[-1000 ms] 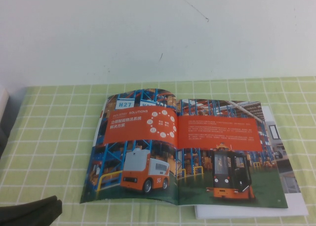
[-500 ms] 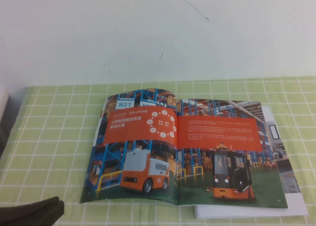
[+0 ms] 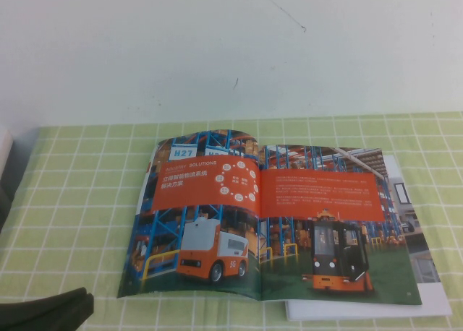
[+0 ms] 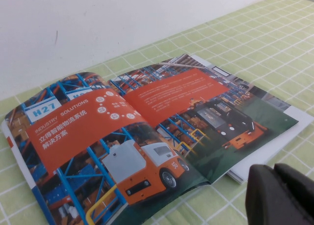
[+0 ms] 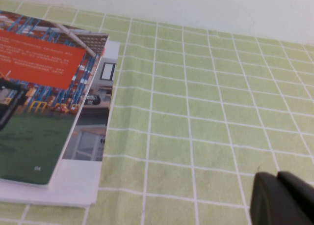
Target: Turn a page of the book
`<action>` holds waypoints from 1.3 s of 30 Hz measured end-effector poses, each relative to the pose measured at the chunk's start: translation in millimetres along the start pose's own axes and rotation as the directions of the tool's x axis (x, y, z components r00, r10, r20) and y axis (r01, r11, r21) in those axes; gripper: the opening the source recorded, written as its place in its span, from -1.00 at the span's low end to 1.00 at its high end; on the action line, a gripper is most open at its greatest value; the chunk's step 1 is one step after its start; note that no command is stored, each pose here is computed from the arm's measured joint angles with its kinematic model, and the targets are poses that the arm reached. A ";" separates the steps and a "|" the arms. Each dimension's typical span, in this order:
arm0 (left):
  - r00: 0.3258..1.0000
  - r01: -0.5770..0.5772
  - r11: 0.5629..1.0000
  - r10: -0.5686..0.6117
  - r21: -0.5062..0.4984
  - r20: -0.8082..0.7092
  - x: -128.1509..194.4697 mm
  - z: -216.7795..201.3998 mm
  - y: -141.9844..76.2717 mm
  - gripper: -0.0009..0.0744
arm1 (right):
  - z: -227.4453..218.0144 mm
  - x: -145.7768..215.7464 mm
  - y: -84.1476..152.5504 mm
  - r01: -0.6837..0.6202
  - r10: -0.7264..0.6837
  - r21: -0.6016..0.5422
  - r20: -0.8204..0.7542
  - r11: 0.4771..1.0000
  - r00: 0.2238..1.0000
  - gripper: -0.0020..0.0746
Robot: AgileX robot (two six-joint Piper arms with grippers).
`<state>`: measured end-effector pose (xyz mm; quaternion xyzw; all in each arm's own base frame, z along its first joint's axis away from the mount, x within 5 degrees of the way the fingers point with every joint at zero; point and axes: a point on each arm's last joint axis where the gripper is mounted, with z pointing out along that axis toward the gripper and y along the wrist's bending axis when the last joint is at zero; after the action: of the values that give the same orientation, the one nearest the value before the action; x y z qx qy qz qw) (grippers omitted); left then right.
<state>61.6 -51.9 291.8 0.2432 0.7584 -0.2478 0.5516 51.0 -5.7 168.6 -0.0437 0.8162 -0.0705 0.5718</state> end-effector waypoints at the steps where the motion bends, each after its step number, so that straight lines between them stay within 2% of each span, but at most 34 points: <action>1: 1.000 0.000 1.000 0.000 0.000 0.000 0.0 0.0 0.0 -0.99 | 0.0 0.0 0.0 0.000 0.000 0.000 0.000 1.000 1.000 -0.95; 15: 1.000 0.003 1.000 -0.003 0.002 -0.002 0.1 0.0 -0.1 -0.99 | 0.0 0.1 0.0 0.000 0.000 0.000 -0.001 1.000 1.000 -0.95; 19: 0.998 0.034 0.999 -0.034 0.001 -0.049 4.4 -0.1 -0.2 -0.99 | 0.0 0.2 0.0 -0.001 0.001 0.000 -0.002 1.000 1.000 -0.95; 22: 0.994 -0.033 0.999 0.030 -0.024 -0.101 11.2 0.5 2.2 -0.99 | 0.0 0.2 -0.1 0.001 -0.001 0.001 -0.002 1.000 1.000 -0.95; 25: 0.982 -0.155 0.986 0.148 -0.056 -0.119 20.9 3.0 6.6 -0.99 | 0.0 0.2 -0.1 0.001 -0.001 0.001 -0.002 1.000 1.000 -0.95; 27: 0.975 -0.200 0.976 0.190 -0.085 -0.119 30.1 6.2 10.1 -0.99 | 0.0 0.2 -0.1 0.001 -0.001 0.001 -0.002 1.000 1.000 -0.95; 32: 0.989 -0.145 0.966 0.144 -0.215 -0.017 56.6 9.0 21.3 -0.99 | 0.0 0.2 -0.1 0.001 -0.001 0.001 -0.002 1.000 1.000 -0.95; 35: 0.984 -0.106 0.932 0.147 -0.346 0.096 70.6 5.3 30.3 -0.99 | 0.0 0.2 -0.1 0.001 -0.001 0.001 -0.002 1.000 1.000 -0.95; 39: 0.975 -0.032 0.863 0.139 -0.504 0.176 92.9 -2.4 39.0 -0.99 | 0.0 0.2 -0.1 -0.002 0.002 0.001 -0.002 1.000 1.000 -0.95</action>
<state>59.5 -11.8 199.3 0.0994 0.7237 -0.0432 0.6815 51.0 -5.8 168.5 -0.0427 0.8168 -0.0703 0.5710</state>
